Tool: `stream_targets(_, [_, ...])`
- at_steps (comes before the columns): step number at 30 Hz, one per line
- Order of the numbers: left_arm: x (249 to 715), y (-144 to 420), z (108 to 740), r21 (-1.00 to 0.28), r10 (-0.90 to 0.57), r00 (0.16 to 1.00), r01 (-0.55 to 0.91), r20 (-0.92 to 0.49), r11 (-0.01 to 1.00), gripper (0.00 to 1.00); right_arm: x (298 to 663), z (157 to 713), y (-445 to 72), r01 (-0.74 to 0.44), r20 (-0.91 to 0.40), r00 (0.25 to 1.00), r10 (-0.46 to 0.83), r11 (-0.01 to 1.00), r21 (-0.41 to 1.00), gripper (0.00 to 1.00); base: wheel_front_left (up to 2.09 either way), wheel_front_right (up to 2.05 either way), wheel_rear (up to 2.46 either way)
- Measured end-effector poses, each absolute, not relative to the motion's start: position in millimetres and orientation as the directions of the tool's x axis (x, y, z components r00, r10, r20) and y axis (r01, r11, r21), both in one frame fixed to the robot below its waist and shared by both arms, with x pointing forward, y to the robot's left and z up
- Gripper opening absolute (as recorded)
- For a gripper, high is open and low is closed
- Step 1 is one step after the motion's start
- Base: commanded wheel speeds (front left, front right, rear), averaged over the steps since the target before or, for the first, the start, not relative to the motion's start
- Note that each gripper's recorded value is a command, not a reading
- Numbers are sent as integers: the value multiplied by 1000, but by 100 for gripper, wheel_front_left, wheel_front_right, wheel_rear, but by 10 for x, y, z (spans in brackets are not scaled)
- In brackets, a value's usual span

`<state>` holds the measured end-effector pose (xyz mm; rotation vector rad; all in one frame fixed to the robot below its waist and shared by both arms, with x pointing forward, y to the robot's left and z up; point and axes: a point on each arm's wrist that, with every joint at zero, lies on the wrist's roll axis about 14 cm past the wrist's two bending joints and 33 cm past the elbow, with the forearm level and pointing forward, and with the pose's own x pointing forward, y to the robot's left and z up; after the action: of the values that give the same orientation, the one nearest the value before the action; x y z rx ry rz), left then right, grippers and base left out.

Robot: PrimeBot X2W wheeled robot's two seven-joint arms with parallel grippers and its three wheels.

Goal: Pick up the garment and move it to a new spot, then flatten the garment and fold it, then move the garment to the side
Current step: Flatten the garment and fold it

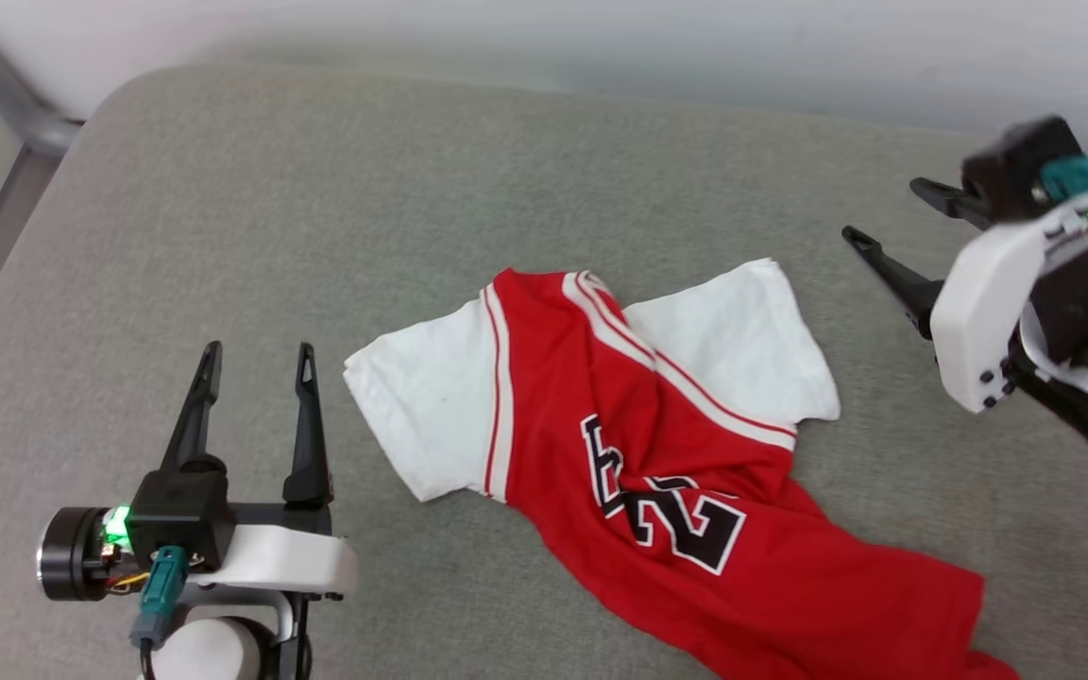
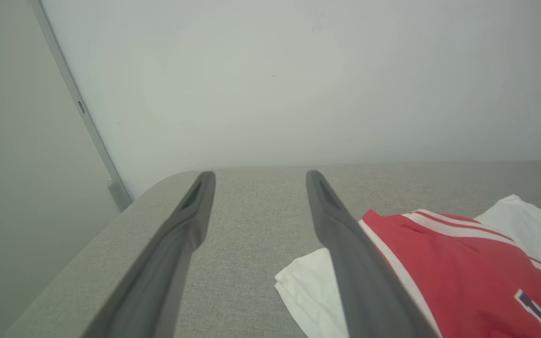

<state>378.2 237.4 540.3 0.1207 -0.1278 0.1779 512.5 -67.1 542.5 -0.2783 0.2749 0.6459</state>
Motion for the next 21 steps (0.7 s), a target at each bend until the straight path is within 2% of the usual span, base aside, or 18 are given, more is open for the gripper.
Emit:
stream_targets(6, [3764, 2441, 5249, 79, 223, 969, -232, 104, 970, 100, 5225, 4841, -468, -715, -645, 574, 505, 693, -94, 100, 0, 0, 0])
stream_targets(9, [3768, 2472, 5194, 77, 243, 966, -250, 93, 965, 100, 5270, 4609, -420, -740, -747, 484, 457, 668, -71, 100, 0, 0, 0])
stream_targets(17, [3864, 2532, 5032, 82, 274, 960, -279, 60, 957, 100, 5497, 4080, -287, -772, -842, 378, 385, 634, -56, 100, 0, 0, 0])
stream_targets(21, [3942, 2554, 4958, 88, 281, 958, -285, 47, 955, 100, 5479, 3736, -179, -787, -871, 311, 380, 617, -11, 100, 0, 0, 0])
